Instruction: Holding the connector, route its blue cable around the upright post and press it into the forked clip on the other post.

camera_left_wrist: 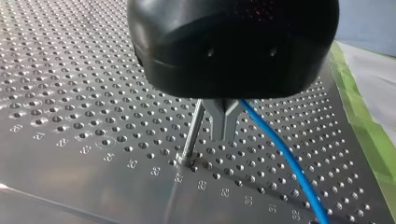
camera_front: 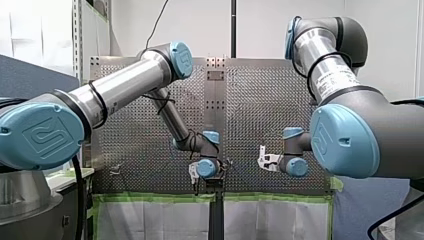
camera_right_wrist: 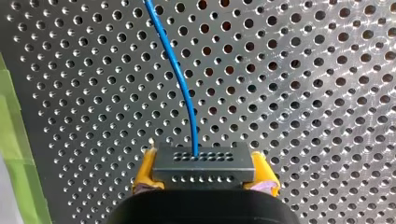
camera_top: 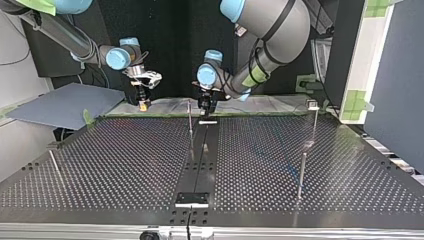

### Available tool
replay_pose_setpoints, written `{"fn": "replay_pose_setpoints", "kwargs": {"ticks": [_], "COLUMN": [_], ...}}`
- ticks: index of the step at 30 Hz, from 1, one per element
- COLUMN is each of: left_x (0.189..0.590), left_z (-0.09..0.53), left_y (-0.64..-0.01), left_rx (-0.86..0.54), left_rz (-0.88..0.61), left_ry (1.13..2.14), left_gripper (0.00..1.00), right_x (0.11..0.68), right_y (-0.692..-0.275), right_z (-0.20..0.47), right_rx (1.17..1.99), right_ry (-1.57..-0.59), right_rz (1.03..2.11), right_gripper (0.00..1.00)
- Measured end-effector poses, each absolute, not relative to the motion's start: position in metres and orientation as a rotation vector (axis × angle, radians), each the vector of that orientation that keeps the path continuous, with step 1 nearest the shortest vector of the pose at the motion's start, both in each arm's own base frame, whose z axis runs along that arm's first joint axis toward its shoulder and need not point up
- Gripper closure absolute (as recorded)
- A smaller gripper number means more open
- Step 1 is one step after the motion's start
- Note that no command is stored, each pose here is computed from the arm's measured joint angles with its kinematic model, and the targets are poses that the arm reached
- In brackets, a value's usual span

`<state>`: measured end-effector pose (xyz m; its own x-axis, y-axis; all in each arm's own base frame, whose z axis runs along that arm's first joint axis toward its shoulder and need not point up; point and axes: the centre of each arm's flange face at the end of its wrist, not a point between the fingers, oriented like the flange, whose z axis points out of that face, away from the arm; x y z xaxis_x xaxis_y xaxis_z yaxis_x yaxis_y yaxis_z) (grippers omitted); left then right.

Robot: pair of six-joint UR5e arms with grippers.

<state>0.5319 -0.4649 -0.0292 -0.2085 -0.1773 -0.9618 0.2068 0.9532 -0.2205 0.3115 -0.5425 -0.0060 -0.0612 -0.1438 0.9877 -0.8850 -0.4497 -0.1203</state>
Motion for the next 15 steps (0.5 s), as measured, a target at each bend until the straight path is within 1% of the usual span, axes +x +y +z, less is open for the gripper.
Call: {"fn": "replay_pose_setpoints", "kwargs": {"ticks": [2,3,4,6,7,8,9,11,12,13,14,15], "left_x": [0.5329,0.5334,0.5336,0.5340,0.5341,0.5342,0.5340,0.5332,0.5324,0.5317,0.5307,0.5292], "left_z": [-0.0294,-0.0293,-0.0293,-0.0294,-0.0294,-0.0295,-0.0295,-0.0296,-0.0297,-0.0299,-0.0301,-0.0304], "left_y": [-0.4637,-0.4630,-0.4625,-0.4617,-0.4614,-0.4612,-0.4612,-0.4620,-0.4626,-0.4630,-0.4636,-0.4645], "left_rx": [0.022,0.022,0.022,0.021,0.021,0.022,0.023,0.028,0.034,0.039,0.046,0.057], "left_rz": [-0.349,-0.348,-0.347,-0.345,-0.344,-0.343,-0.342,-0.340,-0.337,-0.334,-0.330,-0.324], "left_ry": [1.748,1.749,1.750,1.753,1.753,1.755,1.756,1.757,1.758,1.760,1.763,1.766], "left_gripper": [0.88,0.88,0.84,0.84,0.77,0.65,0.65,0.48,0.48,0.33,0.24,0.24], "right_x": [0.3113,0.3112,0.3111,0.3111,0.3112,0.3112,0.3112,0.3112,0.3112,0.3113,0.3115,0.3116], "right_y": [-0.5433,-0.5438,-0.5442,-0.5444,-0.5444,-0.5444,-0.5443,-0.5444,-0.5444,-0.5443,-0.5442,-0.5441], "right_z": [-0.0058,-0.0056,-0.0057,-0.0059,-0.0059,-0.0060,-0.0061,-0.0061,-0.0062,-0.0062,-0.0062,-0.0062], "right_rx": [1.607,1.606,1.605,1.605,1.605,1.605,1.606,1.606,1.606,1.606,1.607,1.607], "right_ry": [-1.112,-1.111,-1.111,-1.110,-1.110,-1.110,-1.110,-1.110,-1.110,-1.110,-1.110,-1.110], "right_rz": [1.568,1.569,1.569,1.571,1.571,1.571,1.572,1.572,1.572,1.572,1.572,1.573], "right_gripper": [1.00,1.00,1.00,1.00,1.00,1.00,1.00,1.00,1.00,1.00,1.00,1.00]}}
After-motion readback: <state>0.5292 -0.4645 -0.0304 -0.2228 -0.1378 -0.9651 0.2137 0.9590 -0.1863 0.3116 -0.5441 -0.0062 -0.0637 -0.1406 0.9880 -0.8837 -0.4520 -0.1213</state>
